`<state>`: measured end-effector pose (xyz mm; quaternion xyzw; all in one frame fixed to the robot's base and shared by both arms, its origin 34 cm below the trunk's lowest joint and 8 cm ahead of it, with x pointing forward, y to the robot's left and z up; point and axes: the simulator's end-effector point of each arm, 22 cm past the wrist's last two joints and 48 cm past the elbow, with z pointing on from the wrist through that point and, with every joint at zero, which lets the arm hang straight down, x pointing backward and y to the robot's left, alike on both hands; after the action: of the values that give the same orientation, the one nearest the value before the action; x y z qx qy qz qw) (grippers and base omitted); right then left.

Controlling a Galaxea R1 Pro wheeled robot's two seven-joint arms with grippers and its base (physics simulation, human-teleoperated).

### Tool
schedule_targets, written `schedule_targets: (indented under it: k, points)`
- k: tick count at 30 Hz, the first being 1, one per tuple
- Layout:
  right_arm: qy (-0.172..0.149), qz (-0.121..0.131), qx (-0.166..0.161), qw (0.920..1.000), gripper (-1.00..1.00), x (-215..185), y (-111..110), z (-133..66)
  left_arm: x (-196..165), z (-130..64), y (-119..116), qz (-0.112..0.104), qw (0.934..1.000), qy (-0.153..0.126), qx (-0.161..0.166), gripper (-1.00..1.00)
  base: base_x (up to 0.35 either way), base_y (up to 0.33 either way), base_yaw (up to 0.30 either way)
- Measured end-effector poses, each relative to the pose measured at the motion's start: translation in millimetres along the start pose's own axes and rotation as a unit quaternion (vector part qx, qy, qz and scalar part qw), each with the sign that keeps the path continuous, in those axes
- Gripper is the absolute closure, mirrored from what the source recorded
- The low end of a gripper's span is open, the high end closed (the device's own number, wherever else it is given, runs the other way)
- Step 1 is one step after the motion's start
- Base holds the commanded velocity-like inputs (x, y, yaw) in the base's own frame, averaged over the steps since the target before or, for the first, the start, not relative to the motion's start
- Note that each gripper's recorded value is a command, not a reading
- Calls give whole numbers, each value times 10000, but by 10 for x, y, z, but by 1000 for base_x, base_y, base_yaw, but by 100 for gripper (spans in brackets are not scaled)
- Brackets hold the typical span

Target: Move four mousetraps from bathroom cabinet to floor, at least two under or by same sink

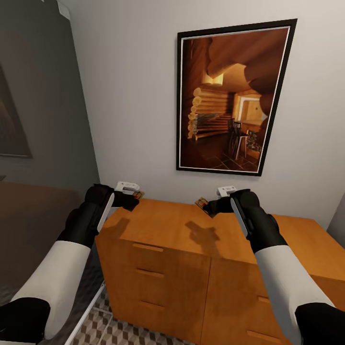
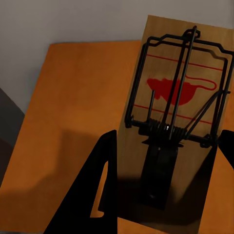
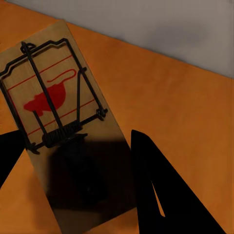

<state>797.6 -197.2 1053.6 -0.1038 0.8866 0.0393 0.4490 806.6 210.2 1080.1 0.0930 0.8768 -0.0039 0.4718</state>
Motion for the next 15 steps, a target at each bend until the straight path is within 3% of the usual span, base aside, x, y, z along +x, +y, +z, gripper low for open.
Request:
schedule_targets:
  k: [8, 15]
  points:
    - [2, -38, 68, 10000, 100, -1, -17, 0, 0, 1, -1, 0, 10000, 1, 0, 100, -17, 0, 0]
    - [-1, -45, 90, 9999, 100, -4, -25, 3, -2, 5, -8, -5, 10000, -3, 18, 100, -266, 0, 0]
